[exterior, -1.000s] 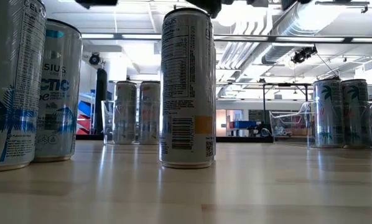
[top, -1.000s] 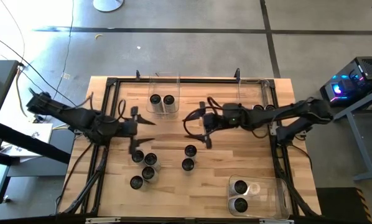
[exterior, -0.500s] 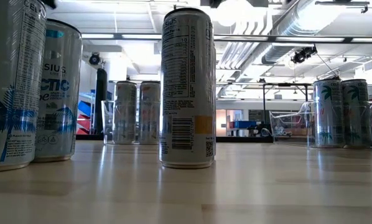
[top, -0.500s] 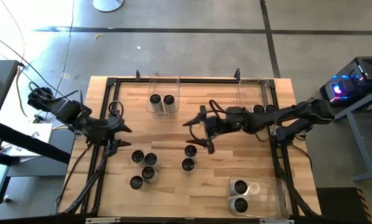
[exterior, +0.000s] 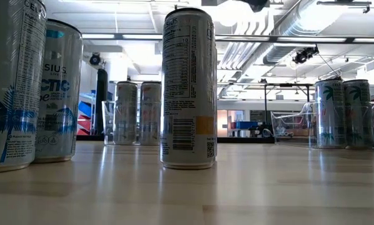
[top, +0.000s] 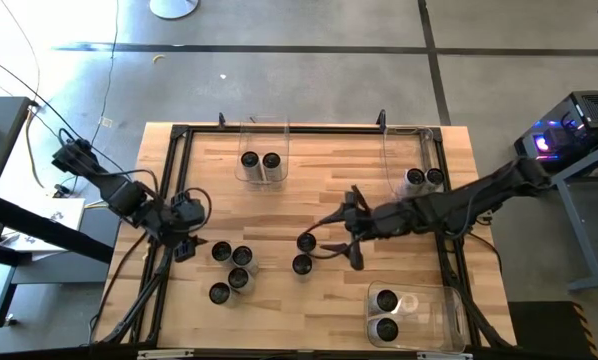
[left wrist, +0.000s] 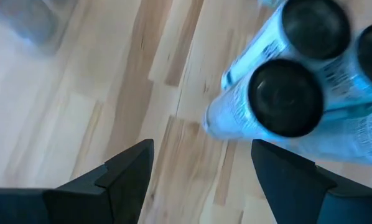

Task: Sort soda cans
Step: Put the white/pink soda can into the top right transparent bin

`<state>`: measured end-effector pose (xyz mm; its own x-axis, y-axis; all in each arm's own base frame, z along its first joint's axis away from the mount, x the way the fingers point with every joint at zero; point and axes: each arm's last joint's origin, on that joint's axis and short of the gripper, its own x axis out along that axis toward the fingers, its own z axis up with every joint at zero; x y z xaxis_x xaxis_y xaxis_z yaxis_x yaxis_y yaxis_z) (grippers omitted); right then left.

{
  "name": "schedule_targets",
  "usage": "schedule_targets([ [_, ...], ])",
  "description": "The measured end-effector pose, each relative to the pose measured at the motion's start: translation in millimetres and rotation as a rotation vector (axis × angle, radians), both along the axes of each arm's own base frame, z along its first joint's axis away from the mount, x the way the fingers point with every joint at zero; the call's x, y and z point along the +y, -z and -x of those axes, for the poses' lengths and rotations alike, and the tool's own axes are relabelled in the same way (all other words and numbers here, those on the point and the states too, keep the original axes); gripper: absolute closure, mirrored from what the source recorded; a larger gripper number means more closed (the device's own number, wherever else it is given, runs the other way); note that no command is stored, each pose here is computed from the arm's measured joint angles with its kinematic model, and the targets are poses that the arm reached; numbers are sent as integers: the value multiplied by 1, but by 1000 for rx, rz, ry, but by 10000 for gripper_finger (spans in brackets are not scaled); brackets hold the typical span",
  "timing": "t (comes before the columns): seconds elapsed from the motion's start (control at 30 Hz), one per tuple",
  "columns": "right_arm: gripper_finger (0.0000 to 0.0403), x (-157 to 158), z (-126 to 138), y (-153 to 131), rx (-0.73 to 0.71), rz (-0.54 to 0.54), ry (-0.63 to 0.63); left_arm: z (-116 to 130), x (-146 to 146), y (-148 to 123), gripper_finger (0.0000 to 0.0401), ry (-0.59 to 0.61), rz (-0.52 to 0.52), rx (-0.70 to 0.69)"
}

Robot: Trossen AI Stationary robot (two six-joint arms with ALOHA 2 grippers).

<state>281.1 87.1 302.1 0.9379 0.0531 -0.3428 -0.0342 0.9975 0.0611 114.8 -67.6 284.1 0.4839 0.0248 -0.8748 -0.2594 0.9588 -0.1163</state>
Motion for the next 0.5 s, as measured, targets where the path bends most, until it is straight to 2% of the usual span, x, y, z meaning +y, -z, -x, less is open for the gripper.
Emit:
schedule_targets([
  [0.23, 107, 10, 1, 4, 6, 33, 31, 2, -2, 24, 134, -33, 47, 85],
  [0.4, 107, 12, 1, 3, -7, 33, 26, -3, -8, 30, 127, 17, 157, 81],
  [0.5, 107, 11, 1, 2, -13, 27, 30, -5, -13, 33, 123, 68, 186, 75],
])
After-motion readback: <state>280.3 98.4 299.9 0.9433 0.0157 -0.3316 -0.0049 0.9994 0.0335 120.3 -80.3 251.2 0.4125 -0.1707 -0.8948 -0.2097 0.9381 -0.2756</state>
